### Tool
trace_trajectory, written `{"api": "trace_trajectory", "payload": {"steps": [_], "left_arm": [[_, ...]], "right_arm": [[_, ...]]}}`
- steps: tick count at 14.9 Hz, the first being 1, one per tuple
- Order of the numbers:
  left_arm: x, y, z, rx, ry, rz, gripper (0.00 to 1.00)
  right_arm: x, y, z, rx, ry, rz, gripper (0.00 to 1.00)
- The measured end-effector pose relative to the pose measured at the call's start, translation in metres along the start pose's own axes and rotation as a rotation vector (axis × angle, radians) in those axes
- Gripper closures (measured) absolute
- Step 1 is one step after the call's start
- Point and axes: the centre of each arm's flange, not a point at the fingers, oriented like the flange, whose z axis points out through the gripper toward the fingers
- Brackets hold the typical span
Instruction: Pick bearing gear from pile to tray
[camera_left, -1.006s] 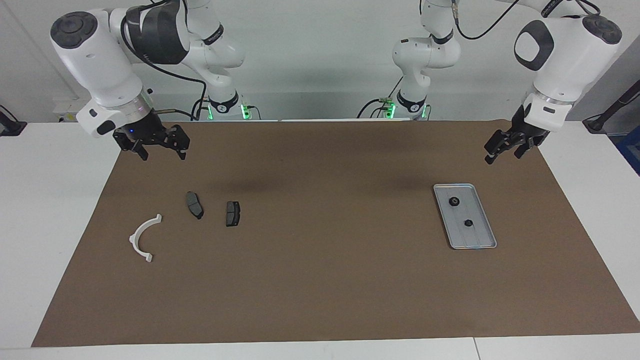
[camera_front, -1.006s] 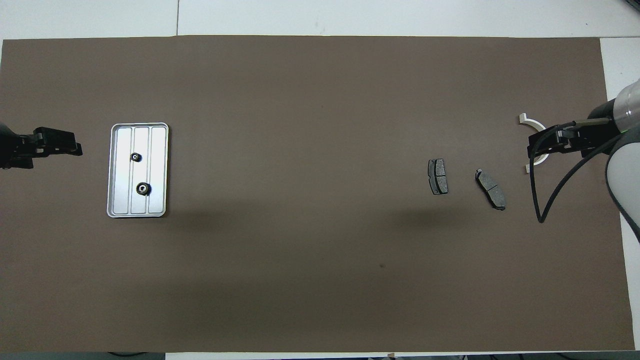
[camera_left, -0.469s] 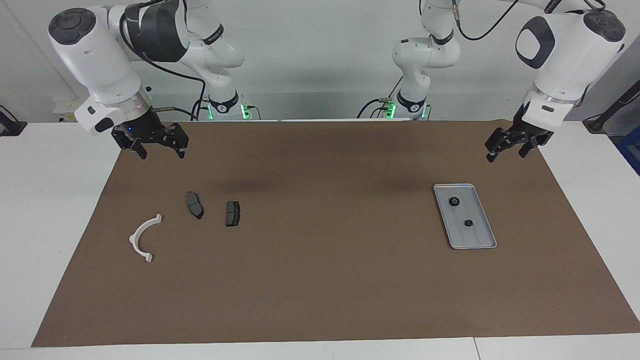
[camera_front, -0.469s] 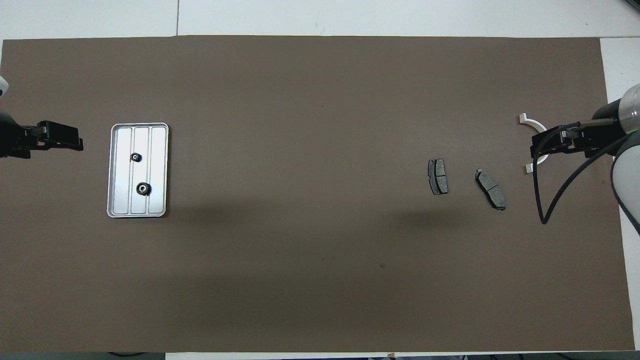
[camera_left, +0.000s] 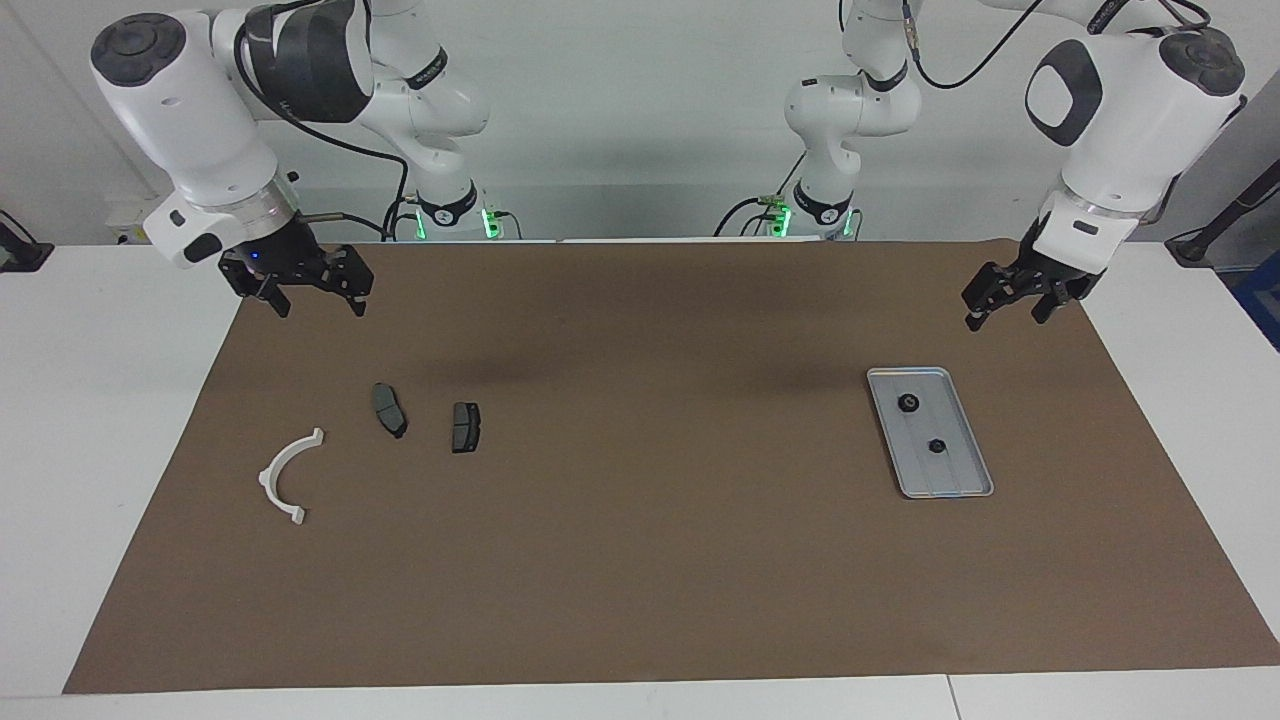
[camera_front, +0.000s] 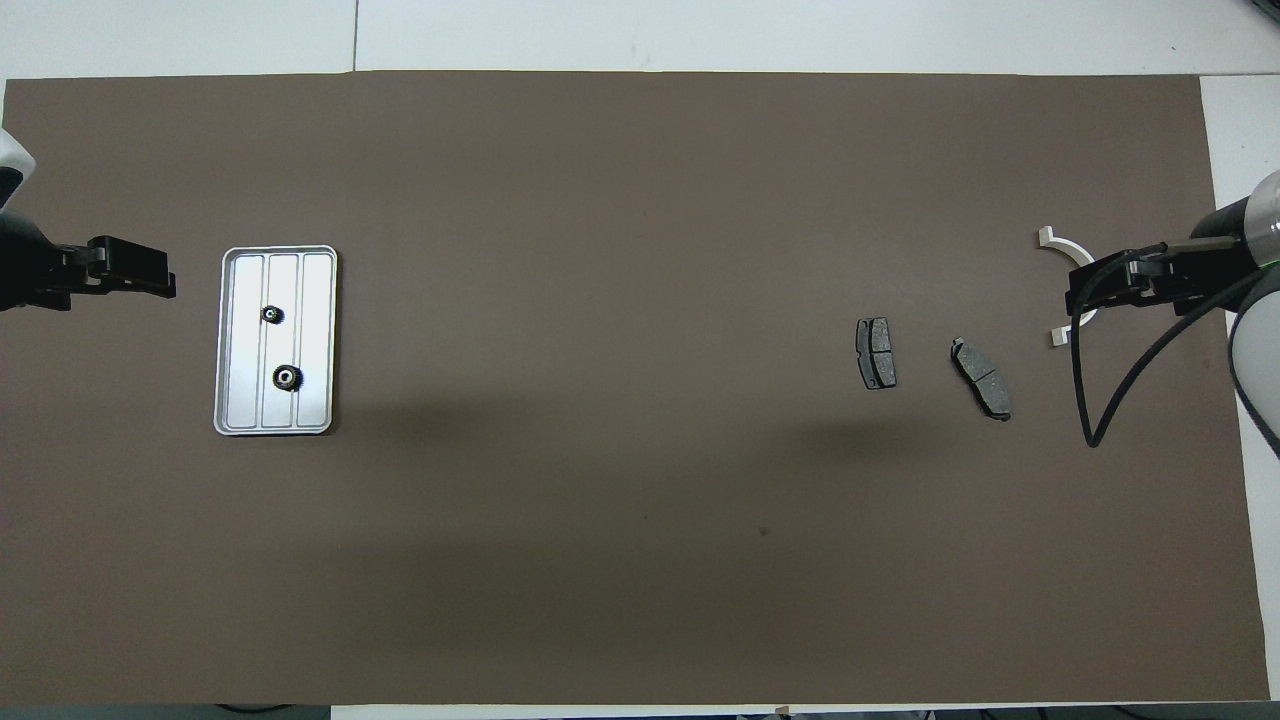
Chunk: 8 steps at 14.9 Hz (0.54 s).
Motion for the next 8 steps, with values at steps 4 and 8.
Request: {"api": "trace_trajectory", "payload": {"steps": [4, 8], "left_arm": [[0.0, 0.002, -0.01, 0.0, 0.002, 0.013, 0.0], [-0.001, 0.0, -0.02, 0.0, 0.005, 0.011, 0.0]], "right_arm": [[0.0, 0.0, 0.0, 0.0, 0.0, 0.0, 0.0], [0.0, 0.0, 0.0, 0.0, 0.0, 0.0, 0.0]]}}
